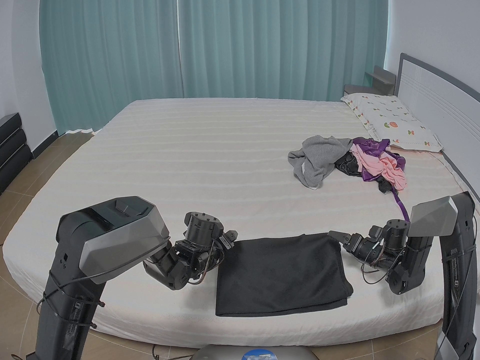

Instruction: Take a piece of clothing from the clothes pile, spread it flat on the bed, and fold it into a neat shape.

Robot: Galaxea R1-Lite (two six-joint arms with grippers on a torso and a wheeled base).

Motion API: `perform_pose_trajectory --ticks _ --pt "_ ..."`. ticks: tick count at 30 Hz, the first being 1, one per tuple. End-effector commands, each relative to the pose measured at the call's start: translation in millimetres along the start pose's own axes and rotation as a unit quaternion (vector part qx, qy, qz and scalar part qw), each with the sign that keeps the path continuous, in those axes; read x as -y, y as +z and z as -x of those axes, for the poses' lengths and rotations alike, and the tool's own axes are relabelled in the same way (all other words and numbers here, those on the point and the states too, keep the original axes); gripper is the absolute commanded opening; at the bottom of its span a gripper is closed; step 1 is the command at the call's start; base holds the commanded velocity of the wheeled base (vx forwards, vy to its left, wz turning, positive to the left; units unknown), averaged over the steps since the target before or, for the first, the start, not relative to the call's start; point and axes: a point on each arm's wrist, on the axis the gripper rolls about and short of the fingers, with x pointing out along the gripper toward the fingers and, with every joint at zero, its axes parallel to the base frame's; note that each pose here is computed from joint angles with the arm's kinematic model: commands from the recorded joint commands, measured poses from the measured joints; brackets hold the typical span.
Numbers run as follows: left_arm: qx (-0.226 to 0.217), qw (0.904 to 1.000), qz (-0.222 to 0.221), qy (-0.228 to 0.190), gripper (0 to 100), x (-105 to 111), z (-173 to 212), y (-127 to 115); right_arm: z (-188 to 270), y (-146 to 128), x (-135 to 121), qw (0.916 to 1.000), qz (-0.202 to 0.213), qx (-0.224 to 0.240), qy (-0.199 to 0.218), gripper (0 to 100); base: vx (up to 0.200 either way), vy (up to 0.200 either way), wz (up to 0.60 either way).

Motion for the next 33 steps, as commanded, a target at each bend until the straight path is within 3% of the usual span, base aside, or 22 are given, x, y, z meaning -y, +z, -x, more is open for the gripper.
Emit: perform_pose_trajectory --ticks 1,8,17,22,23,33 --pt "-0.04 0.9982 0.04 -0.021 100 -1.0 33.6 17.5 46.5 -6.2 -10.6 0.999 -0.02 -0.025 -0.03 100 0.0 0.0 0.0" --pt "-0.063 0.9964 0.048 -0.03 100 -6.7 44.6 24.2 92.3 -39.9 -17.9 0.9897 -0.053 -0.122 -0.053 100 0.0 0.0 0.0" --pt "-0.066 0.9964 0.048 -0.025 100 -8.8 44.3 21.2 105.1 -47.0 -24.1 0.9869 -0.049 -0.142 -0.058 100 0.0 0.0 0.0" --pt "-0.065 0.9964 0.047 -0.026 100 -8.7 43.8 21.2 105.3 -51.1 -22.8 0.9862 -0.024 -0.153 -0.058 100 0.0 0.0 0.0" --pt "-0.065 0.9964 0.047 -0.026 100 -8.7 43.8 21.2 105.5 -51.8 -22.2 0.986 -0.019 -0.155 -0.058 0 0.0 0.0 0.0" --pt "-0.065 0.9964 0.047 -0.026 100 -8.5 43.7 21.3 113.3 -59.3 -22.2 0.9824 -0.003 -0.173 -0.07 0 0.0 0.0 0.0"
